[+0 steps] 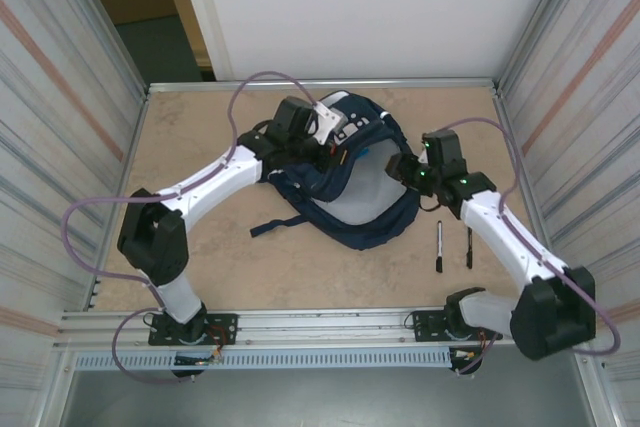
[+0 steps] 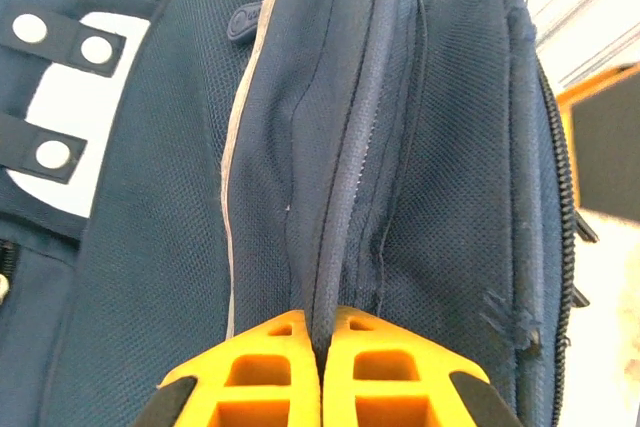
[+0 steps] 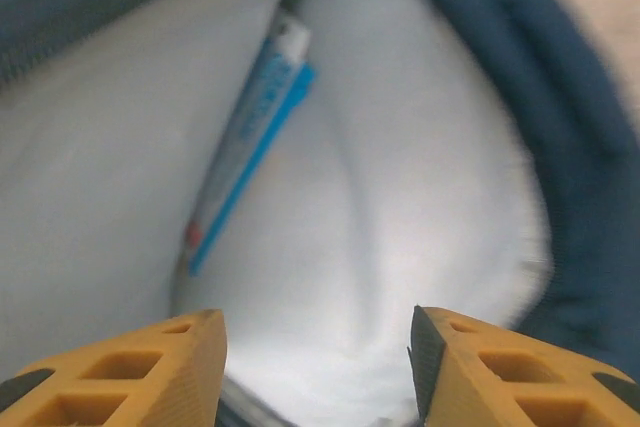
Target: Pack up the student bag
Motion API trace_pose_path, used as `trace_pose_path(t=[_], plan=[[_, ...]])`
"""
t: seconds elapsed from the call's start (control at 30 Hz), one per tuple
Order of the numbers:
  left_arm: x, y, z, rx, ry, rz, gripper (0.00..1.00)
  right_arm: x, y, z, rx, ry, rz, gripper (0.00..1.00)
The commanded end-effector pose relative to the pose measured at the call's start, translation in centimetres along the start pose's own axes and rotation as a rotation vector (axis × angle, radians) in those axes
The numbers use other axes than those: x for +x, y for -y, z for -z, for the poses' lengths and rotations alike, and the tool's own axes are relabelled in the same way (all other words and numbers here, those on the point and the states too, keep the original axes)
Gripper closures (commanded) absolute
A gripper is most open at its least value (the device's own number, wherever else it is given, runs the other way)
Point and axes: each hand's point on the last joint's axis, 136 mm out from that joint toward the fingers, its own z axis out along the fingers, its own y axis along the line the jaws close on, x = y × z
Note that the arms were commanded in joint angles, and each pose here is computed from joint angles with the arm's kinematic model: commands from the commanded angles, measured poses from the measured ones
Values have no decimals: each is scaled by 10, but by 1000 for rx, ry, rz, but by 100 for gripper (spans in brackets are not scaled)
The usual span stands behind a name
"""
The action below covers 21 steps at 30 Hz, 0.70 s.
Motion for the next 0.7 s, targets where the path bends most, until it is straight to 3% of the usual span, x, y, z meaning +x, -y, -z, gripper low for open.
trace_pose_path(t=[0.0, 0.1, 0.2, 0.33, 0.5, 0.67], plan=[[13, 6, -3, 0, 17, 17, 100, -7, 41, 25, 129, 33, 67, 48], [30, 7, -13, 24, -27, 80, 88, -19, 41, 38, 104, 87, 60, 47], [43, 8, -14, 30, -61, 143, 66, -23, 34, 40, 62, 89, 68, 46], [52, 15, 9, 19, -86, 195, 52, -21, 35, 42, 72, 53, 35, 46], [78, -16, 41, -178, -47, 249, 43, -8, 53, 48, 111, 41, -52, 45], [116, -69, 62, -392, 4, 345, 34, -3, 70, 31, 146, 69, -95, 43]])
